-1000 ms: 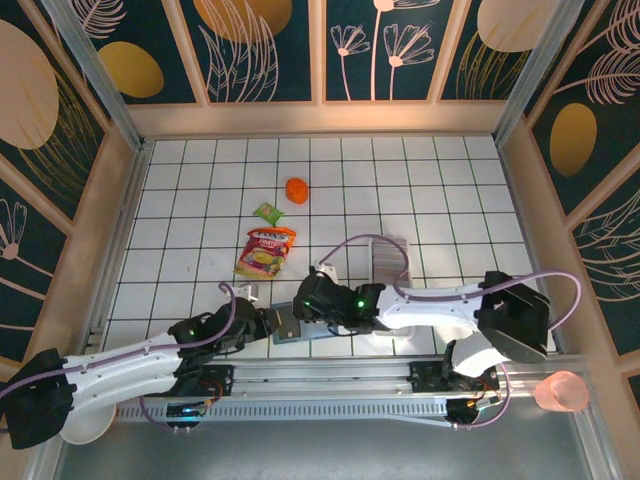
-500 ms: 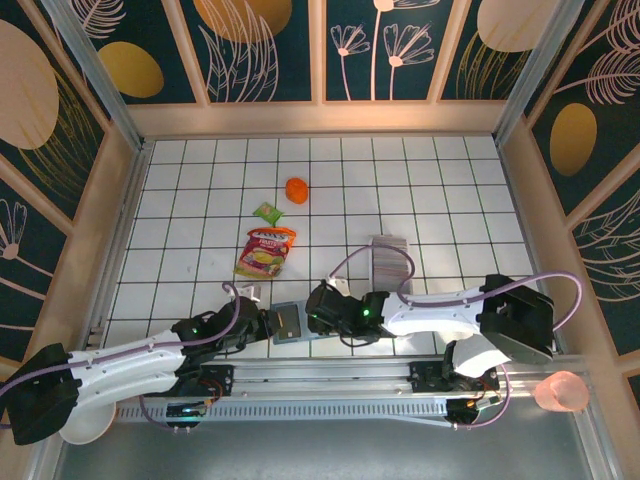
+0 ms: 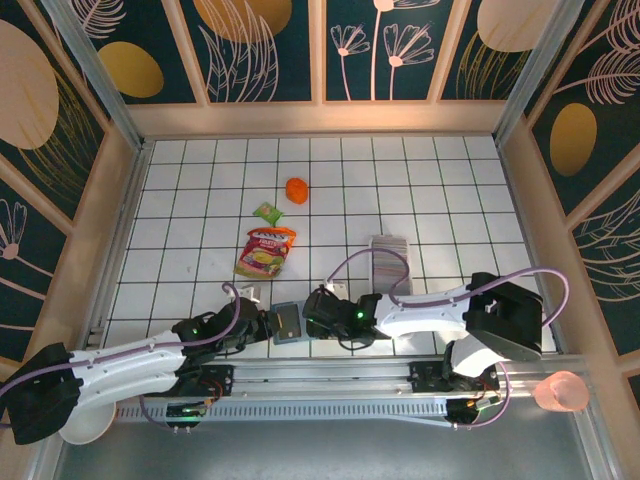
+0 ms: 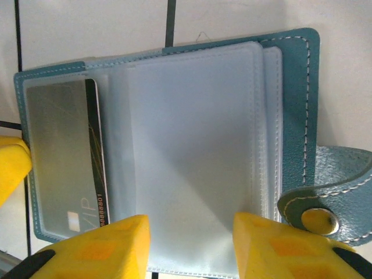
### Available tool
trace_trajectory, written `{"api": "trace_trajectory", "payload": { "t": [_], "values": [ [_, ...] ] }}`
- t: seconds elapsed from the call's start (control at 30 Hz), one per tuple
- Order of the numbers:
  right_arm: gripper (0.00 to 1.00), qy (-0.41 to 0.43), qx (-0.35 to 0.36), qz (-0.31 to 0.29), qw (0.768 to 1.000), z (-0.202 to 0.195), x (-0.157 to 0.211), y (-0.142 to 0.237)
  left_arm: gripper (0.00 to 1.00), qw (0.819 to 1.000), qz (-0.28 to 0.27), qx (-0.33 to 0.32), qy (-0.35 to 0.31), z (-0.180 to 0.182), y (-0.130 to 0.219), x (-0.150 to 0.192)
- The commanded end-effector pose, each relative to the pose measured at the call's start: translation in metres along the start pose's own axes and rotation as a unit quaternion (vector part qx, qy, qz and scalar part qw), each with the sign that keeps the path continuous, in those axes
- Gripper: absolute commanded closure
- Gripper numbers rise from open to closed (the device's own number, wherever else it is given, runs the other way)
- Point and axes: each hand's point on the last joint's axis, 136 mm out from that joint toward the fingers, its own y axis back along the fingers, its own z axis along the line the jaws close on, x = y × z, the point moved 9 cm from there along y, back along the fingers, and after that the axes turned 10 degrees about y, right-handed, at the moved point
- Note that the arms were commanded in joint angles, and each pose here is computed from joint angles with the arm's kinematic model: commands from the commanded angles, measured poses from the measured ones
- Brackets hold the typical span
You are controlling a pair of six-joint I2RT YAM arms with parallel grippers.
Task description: Put the credit cards into the card holder
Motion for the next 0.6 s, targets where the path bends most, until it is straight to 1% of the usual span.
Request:
{"api": "trace_trajectory", "payload": {
  "t": [0.0, 0.33, 0.47, 0.57],
  "values": [
    [0.57, 0.001, 0.017, 0.014, 1.0, -0.001, 0.007, -0.008, 0.79, 1.0, 0.013, -0.014, 0.0, 0.01, -0.003, 0.005],
    [0.57, -0.004, -0.03, 0.004, 1.0, 0.02, 0.0, -0.017, 0.79, 1.0, 0.013, -0.018, 0.0, 0.011, -0.004, 0.005],
    [0.56, -0.013, -0.059, -0.005, 0.998, 0.026, -0.003, -0.018, 0.77, 1.0, 0.002, -0.023, 0.005, 0.013, -0.003, 0.003],
    [0.56, -0.017, -0.064, -0.005, 0.998, 0.028, -0.004, -0.019, 0.76, 1.0, -0.004, -0.027, 0.006, 0.013, -0.002, 0.002]
  ]
}}
